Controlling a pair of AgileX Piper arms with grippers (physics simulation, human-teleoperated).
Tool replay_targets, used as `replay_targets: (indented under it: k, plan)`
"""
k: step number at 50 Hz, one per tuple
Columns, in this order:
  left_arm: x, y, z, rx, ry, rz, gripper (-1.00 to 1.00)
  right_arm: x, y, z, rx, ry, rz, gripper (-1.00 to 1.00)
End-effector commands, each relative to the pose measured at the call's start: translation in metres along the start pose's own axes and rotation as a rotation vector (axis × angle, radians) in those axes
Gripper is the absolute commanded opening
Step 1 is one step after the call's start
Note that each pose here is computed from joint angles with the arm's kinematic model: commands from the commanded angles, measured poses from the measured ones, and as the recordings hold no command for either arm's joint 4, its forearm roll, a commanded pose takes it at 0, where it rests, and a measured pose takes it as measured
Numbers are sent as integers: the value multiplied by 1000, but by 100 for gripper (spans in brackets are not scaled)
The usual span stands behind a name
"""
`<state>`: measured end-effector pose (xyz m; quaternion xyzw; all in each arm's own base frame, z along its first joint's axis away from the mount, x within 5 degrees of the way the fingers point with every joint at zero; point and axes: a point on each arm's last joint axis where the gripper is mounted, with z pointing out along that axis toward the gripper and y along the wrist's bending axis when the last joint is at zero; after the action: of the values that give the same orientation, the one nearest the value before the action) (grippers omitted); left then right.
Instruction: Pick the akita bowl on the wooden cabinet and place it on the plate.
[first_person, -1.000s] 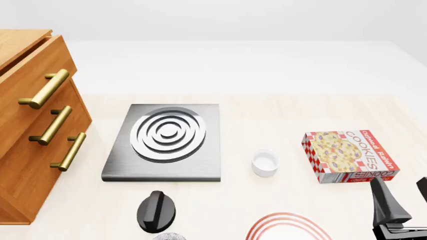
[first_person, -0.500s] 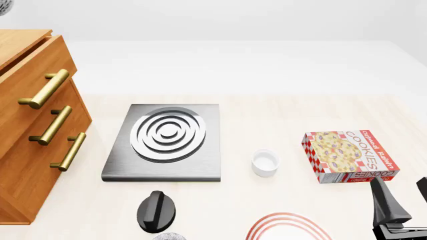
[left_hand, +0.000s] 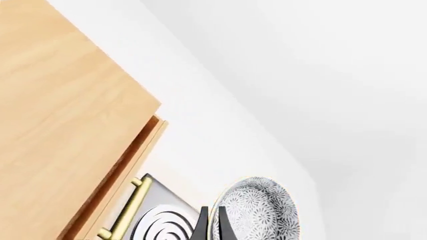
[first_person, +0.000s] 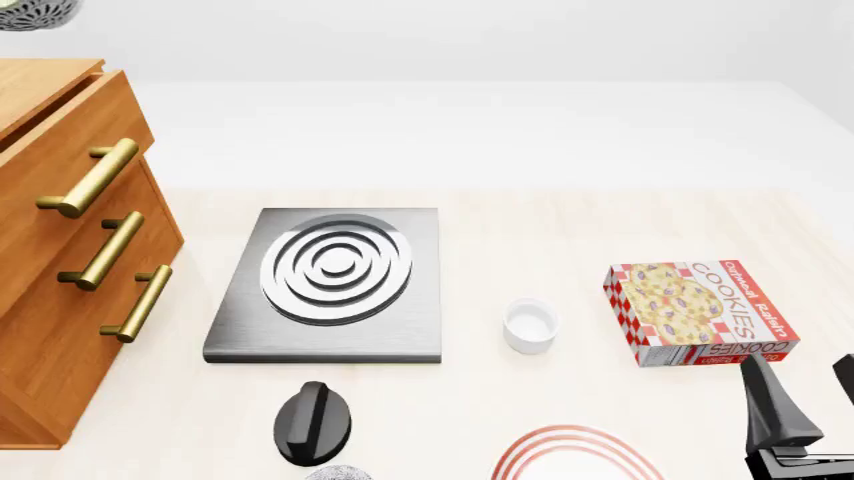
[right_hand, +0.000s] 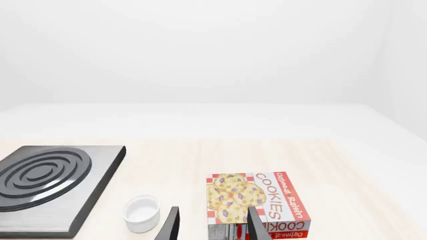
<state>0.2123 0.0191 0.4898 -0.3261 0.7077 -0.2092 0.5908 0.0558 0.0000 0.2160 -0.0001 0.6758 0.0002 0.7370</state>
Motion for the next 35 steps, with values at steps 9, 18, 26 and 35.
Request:
replay_targets:
  k: [9,18,26,35]
  plan:
    - [11,-18,4,76,59,40,-100,0,0,0,0,0,0,100]
    - [17,-26,8,106,88,59,-100,0,0,0,0,0,0,100]
    - [27,-31,12,129,124,79,-100,0,0,0,0,0,0,100]
    - [38,-39,11,164,167,106,-100,0,0,0,0,0,0,100]
